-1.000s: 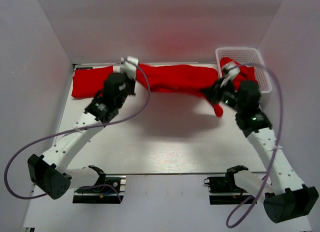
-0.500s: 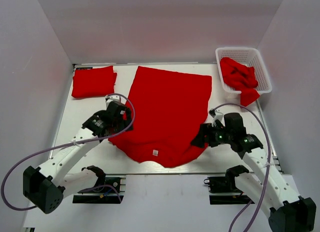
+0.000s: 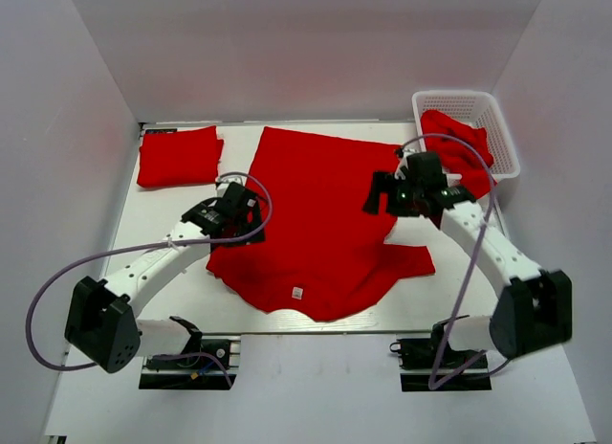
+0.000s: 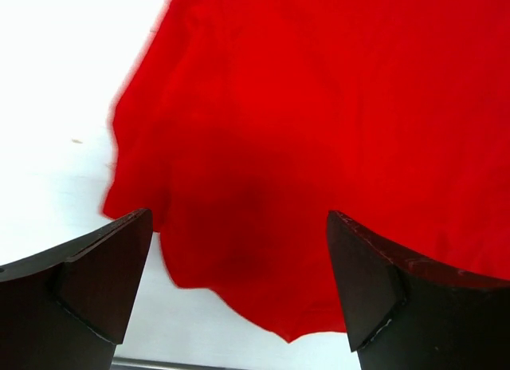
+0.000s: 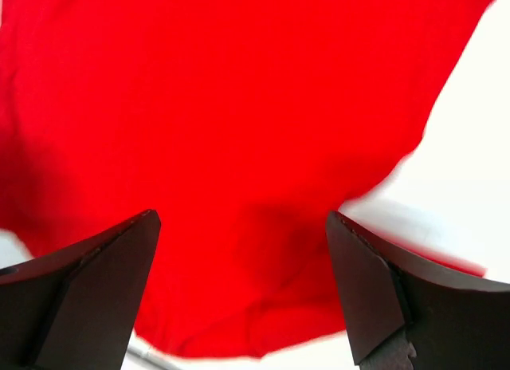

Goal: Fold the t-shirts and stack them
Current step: Flatten out the tshirt

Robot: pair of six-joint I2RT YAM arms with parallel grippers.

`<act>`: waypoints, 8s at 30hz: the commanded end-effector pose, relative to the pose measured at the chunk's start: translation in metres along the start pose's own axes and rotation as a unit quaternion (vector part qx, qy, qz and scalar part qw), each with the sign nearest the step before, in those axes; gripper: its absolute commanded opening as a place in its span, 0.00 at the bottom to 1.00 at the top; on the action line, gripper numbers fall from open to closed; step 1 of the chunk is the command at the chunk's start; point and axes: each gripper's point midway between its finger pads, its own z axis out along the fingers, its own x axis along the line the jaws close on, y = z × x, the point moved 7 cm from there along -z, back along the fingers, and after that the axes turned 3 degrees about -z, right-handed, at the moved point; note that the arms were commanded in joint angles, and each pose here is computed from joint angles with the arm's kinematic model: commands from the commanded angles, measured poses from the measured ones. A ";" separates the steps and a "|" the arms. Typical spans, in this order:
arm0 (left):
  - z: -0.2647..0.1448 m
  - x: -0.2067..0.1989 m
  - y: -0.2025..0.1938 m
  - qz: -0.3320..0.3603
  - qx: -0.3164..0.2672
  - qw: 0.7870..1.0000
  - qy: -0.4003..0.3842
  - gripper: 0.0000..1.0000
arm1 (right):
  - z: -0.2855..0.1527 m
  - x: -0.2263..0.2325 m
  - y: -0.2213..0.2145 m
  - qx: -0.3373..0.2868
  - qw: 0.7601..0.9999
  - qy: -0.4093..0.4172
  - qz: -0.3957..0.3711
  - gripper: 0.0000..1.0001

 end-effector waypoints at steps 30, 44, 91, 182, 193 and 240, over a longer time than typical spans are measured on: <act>0.178 -0.003 0.018 -0.038 0.140 0.976 0.161 1.00 | 0.142 -0.075 -0.019 0.163 0.975 -0.152 0.000 0.90; 0.290 -0.080 0.158 0.075 0.047 0.996 -0.019 1.00 | 0.067 -0.007 -0.134 0.207 0.977 0.035 0.045 0.90; 0.155 -0.045 0.029 0.025 0.135 0.982 -0.128 1.00 | 0.094 -0.063 -0.022 0.095 0.975 -0.190 0.067 0.90; 0.063 -0.047 0.042 0.031 0.058 0.996 -0.057 1.00 | 0.041 -0.092 -0.045 0.043 0.986 -0.153 0.059 0.90; 0.157 -0.074 0.100 0.016 0.053 0.998 -0.023 1.00 | 0.055 -0.091 -0.004 0.020 0.987 -0.150 0.055 0.90; 0.315 -0.062 0.203 0.023 -0.024 0.986 -0.162 1.00 | 0.258 -0.157 0.125 -0.021 0.972 -0.169 0.163 0.90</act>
